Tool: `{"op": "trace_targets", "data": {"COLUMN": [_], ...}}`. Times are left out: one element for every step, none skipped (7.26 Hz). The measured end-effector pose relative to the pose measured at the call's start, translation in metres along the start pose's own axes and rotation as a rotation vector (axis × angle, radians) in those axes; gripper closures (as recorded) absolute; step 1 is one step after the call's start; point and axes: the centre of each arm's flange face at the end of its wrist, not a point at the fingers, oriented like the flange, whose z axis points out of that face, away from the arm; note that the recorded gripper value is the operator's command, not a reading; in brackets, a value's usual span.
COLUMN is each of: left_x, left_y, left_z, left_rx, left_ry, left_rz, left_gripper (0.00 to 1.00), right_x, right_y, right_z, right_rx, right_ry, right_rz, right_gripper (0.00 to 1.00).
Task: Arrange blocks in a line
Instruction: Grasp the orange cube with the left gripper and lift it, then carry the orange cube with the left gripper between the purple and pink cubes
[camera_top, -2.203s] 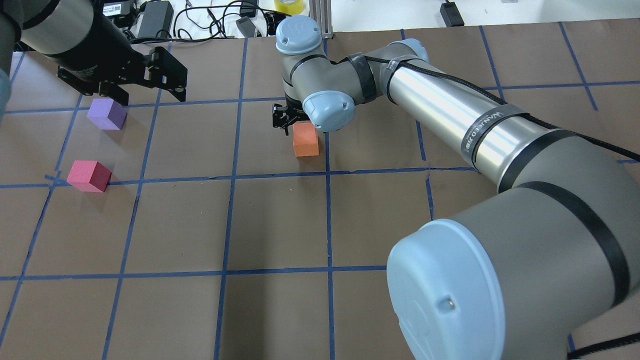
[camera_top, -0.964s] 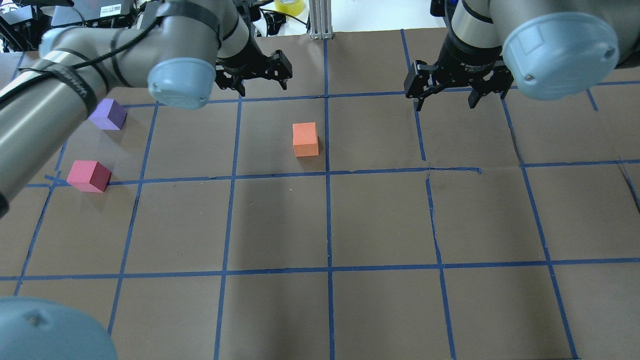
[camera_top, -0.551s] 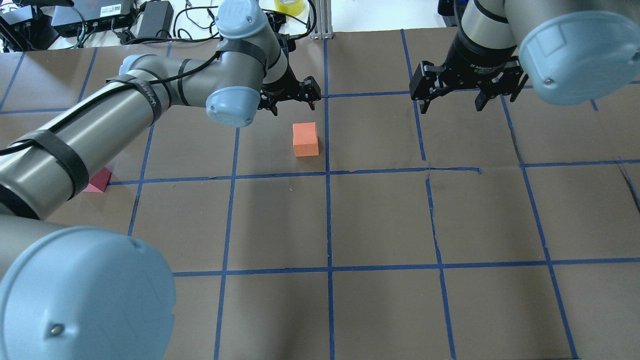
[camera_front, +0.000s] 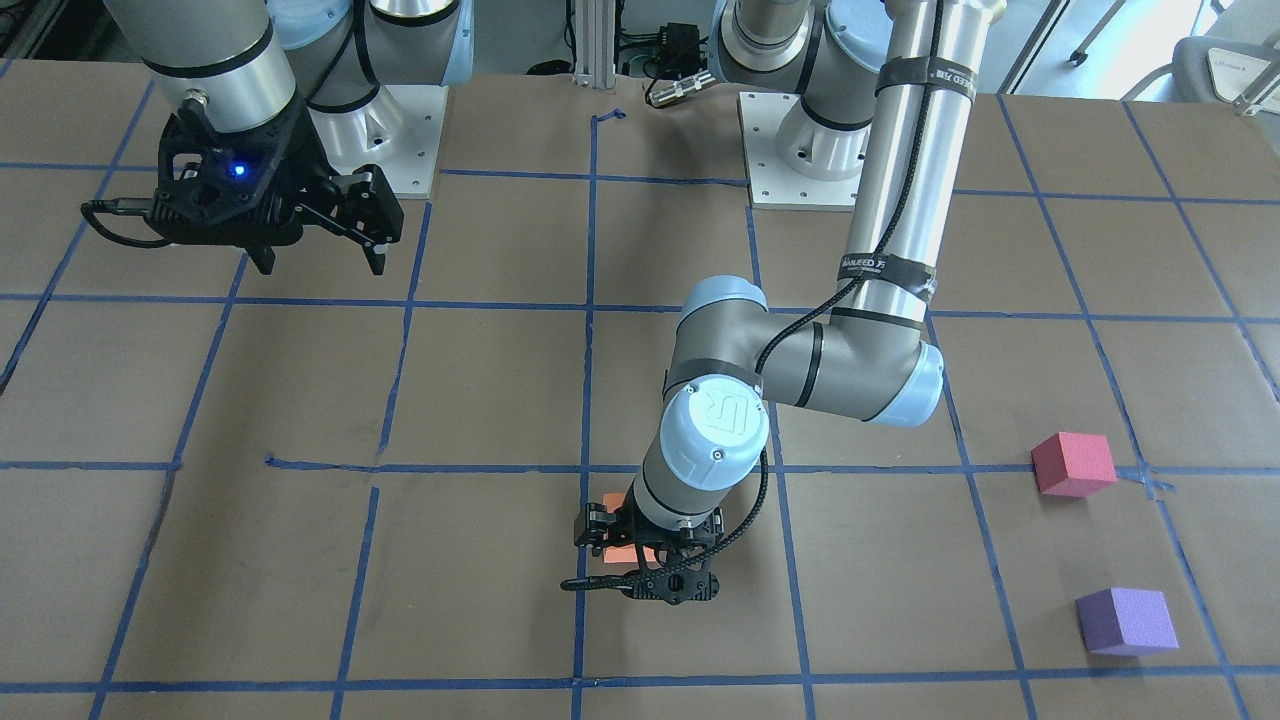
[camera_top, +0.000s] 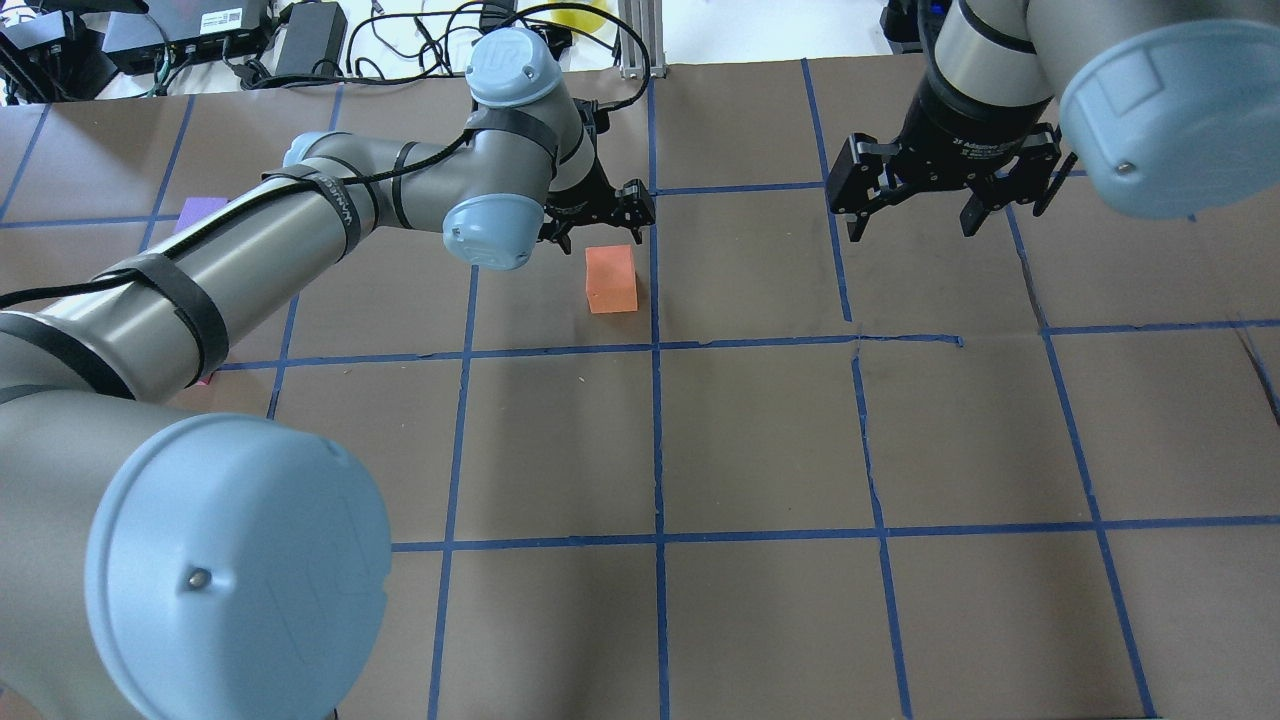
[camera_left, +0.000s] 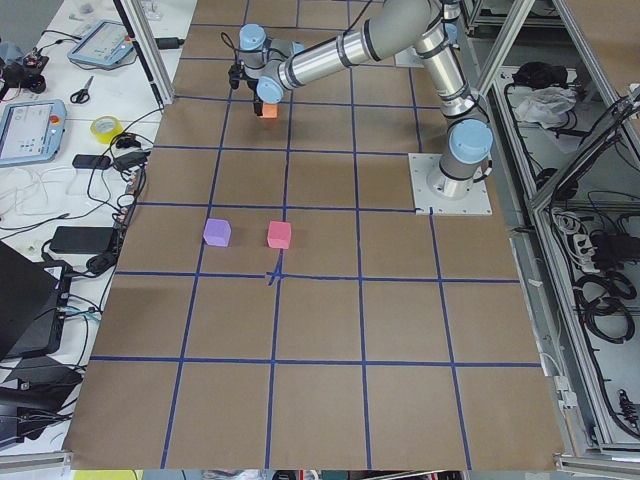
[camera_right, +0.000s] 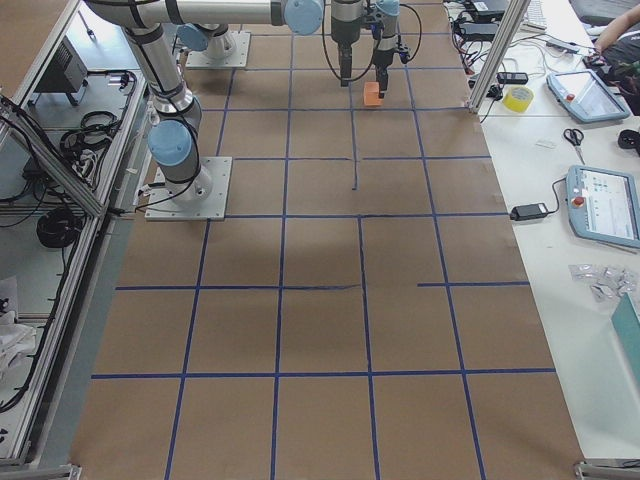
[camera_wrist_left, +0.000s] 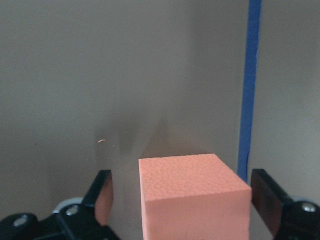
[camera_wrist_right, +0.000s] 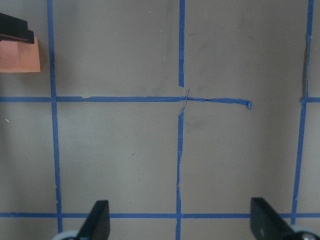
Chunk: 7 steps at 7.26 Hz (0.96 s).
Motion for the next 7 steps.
{"op": "trace_targets", "data": {"left_x": [0.003, 0.003, -0.003, -0.014, -0.039, -0.084, -0.139], "left_y": [0.001, -0.002, -0.009, -0.013, -0.020, -0.032, -0.041], "left_z": [0.000, -0.009, -0.027, -0.042, -0.057, -0.081, -0.114], "left_rx": [0.001, 0.019, 0.041, 0.043, 0.032, 0.026, 0.030], "left_ry": [-0.001, 0.002, -0.003, -0.019, -0.030, -0.028, -0.020], "left_rz": [-0.002, 0.005, 0.023, 0.031, 0.012, -0.020, -0.020], "left_gripper": [0.64, 0.97, 1.00, 1.00, 1.00, 1.00, 1.00], "right_x": [0.000, 0.001, 0.001, 0.002, 0.003, 0.005, 0.005], "right_y": [0.003, 0.004, 0.005, 0.005, 0.004, 0.004, 0.004], "right_z": [-0.003, -0.004, -0.005, -0.005, -0.006, -0.006, -0.005], "right_rx": [0.006, 0.009, 0.012, 0.013, 0.015, 0.015, 0.013], "right_ry": [0.002, 0.003, 0.003, 0.004, 0.004, 0.002, -0.001], "right_rz": [-0.027, -0.042, -0.046, -0.046, -0.044, -0.040, -0.035], "right_gripper": [0.00, 0.00, 0.00, 0.00, 0.00, 0.00, 0.00]}}
